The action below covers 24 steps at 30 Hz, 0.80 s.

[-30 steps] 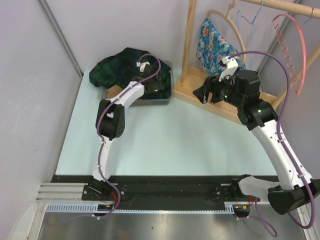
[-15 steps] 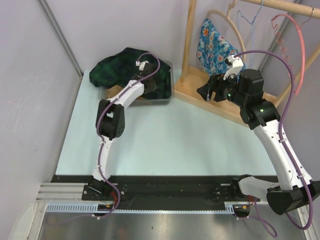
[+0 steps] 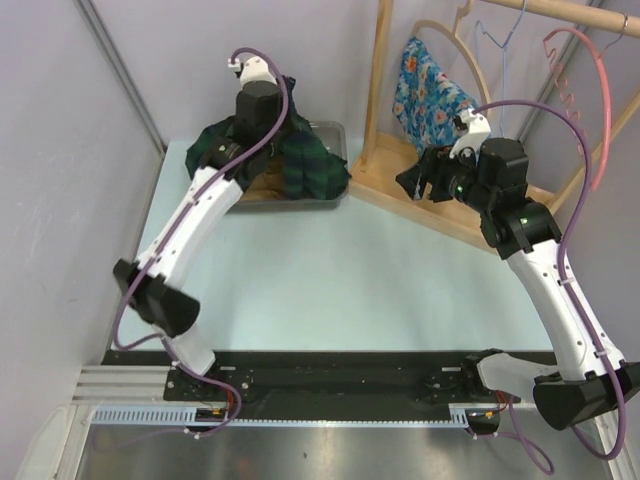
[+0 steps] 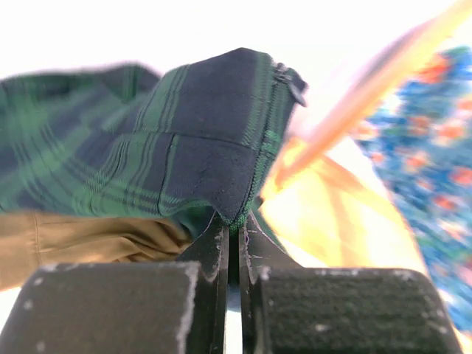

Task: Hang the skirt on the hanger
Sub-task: Grab the skirt from the pile, then move the skirt to the center of the board

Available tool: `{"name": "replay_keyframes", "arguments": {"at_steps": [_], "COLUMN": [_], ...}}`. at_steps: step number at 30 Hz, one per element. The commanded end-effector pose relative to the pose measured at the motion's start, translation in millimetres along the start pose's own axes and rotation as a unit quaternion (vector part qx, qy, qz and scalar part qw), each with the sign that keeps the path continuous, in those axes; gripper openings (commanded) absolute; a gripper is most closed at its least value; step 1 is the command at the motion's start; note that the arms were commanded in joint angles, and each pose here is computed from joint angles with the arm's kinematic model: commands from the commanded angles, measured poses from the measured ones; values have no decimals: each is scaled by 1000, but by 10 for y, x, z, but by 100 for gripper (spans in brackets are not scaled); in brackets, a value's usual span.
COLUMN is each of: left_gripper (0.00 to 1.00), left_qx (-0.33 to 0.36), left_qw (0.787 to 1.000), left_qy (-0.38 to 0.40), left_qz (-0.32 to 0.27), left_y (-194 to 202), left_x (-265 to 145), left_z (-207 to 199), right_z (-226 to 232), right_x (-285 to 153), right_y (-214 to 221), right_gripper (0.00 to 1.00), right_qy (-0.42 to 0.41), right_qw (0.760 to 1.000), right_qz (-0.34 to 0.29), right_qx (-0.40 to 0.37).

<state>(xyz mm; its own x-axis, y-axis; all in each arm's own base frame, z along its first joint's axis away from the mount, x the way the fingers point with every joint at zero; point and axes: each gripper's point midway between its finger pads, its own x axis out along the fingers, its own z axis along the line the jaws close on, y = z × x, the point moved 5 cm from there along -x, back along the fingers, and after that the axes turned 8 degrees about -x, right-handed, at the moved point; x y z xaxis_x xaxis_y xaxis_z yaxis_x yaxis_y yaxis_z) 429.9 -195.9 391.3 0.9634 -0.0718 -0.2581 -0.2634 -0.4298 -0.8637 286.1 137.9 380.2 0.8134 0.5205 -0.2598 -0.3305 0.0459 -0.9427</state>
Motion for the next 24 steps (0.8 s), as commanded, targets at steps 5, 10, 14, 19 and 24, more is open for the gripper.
{"name": "replay_keyframes", "arguments": {"at_steps": [5, 10, 14, 19, 24], "left_gripper": [0, 0, 0, 0, 57], "left_qx": [23, -41, -49, -107, -158], "left_qw": [997, 983, 972, 961, 950], "left_qy": [71, 167, 182, 147, 94], "left_qz": [7, 67, 142, 208, 253], "left_y": [166, 881, 1684, 2241, 2741], "left_x": [-1121, -1746, -2117, -2351, -2422], "left_z": [11, 349, 786, 1253, 1676], "right_z": [-43, -21, 0, 148, 684], "right_x": [-274, -259, -181, 77, 380], "right_y": [-230, -118, 8, 225, 698], "right_gripper": [72, 72, 72, 74, 77], "right_qy": [21, 15, 8, -38, -97], "right_qw": [998, 999, 999, 997, 985], "right_qz": [-54, -25, 7, 59, 143], "right_qx": [28, 44, 39, 19, -11]}}
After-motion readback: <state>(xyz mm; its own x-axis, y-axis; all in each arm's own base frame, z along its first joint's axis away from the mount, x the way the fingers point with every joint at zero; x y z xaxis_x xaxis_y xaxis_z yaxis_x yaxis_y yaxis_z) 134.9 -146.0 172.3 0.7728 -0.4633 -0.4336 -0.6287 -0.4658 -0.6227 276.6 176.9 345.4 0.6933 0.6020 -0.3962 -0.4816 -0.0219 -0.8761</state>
